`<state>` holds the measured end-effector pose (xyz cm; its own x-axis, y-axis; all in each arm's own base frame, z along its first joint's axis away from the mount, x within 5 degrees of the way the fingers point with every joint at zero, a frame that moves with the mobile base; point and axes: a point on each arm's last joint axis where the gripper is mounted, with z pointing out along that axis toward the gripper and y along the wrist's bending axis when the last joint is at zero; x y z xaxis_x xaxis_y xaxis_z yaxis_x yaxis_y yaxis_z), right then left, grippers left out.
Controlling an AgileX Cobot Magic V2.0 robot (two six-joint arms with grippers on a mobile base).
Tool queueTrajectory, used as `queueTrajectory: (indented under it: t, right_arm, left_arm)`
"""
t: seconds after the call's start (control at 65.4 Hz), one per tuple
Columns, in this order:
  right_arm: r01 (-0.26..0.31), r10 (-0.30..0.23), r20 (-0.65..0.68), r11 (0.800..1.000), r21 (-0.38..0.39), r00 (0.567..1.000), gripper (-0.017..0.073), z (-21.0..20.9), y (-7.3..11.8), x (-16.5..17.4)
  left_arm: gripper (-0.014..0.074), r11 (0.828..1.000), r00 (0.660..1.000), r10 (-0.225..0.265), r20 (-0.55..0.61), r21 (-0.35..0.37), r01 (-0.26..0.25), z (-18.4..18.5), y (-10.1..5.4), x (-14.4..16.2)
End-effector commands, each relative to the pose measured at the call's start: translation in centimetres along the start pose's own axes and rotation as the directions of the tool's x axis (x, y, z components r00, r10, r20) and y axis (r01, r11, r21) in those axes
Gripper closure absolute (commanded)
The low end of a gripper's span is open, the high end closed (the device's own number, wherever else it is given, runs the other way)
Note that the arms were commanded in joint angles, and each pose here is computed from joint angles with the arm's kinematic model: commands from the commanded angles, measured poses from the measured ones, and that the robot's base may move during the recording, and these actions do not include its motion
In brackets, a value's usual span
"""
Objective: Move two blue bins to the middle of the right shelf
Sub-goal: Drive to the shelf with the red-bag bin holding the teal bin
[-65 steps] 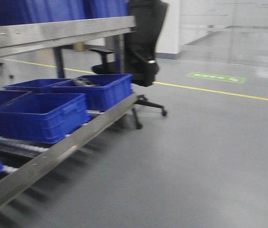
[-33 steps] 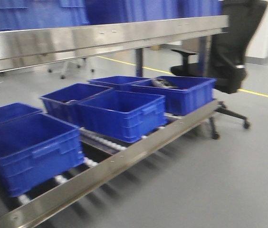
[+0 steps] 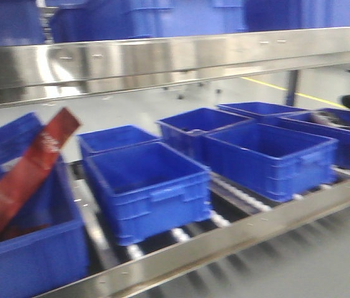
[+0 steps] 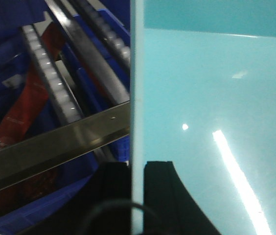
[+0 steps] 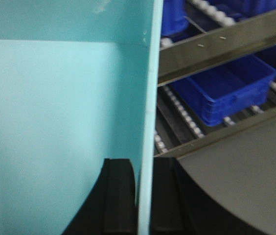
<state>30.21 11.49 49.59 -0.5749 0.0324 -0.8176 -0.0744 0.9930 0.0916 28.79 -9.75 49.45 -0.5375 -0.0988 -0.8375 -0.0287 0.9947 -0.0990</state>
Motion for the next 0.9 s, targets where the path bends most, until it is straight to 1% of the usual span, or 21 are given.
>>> queueTrajectory:
  t: [0.0, 0.887]
  right_arm:
    - [-0.018, 0.028, 0.090, 0.994, -0.107, 0.996, 0.0715, -1.21, 1.01, -0.88]
    - [-0.018, 0.028, 0.090, 0.994, -0.107, 0.996, 0.0715, -1.21, 1.01, -0.88]
  left_arm:
    - [0.0705, 0.989, 0.982, -0.051, 0.180, 0.147, 0.024, -1.45, -1.22, -1.76]
    - [0.0705, 0.989, 0.982, -0.051, 0.180, 0.147, 0.024, -1.45, -1.22, -1.76]
